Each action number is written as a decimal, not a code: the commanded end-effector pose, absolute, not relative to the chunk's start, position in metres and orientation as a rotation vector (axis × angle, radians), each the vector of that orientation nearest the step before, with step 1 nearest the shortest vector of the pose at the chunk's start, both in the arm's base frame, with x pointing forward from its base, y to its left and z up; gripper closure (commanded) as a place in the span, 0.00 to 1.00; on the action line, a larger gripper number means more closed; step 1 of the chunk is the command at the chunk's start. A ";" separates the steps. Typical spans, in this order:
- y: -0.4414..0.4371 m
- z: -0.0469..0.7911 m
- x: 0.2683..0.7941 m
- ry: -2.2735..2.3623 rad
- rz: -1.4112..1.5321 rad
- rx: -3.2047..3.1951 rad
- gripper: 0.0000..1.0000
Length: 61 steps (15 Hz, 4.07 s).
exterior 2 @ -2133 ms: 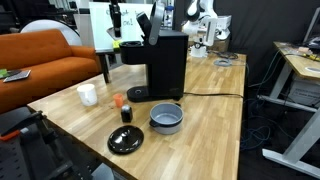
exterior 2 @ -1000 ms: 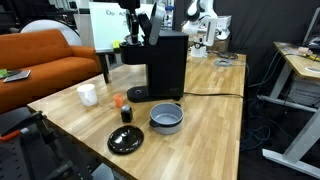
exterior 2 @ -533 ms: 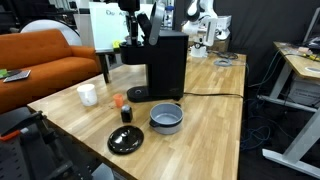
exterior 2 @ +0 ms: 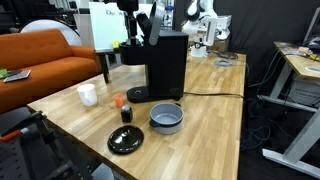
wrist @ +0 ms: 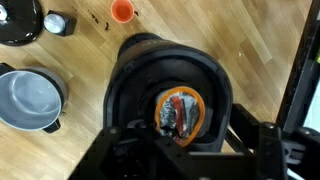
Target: Pick the small tin on the table, put it in the coffee maker then close it
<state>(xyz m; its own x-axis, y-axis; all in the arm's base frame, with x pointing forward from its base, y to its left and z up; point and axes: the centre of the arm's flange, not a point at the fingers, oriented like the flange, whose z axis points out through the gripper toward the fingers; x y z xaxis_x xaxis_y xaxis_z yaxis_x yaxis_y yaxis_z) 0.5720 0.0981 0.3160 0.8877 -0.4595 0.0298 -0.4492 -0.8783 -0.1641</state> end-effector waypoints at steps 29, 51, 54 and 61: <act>0.116 0.329 0.490 0.868 -0.018 -2.880 0.00; 0.192 0.440 0.500 1.126 -0.716 -2.499 0.69; 0.196 0.449 0.496 1.189 -0.763 -2.451 0.90; 0.195 0.452 0.493 1.515 -0.852 -2.208 1.00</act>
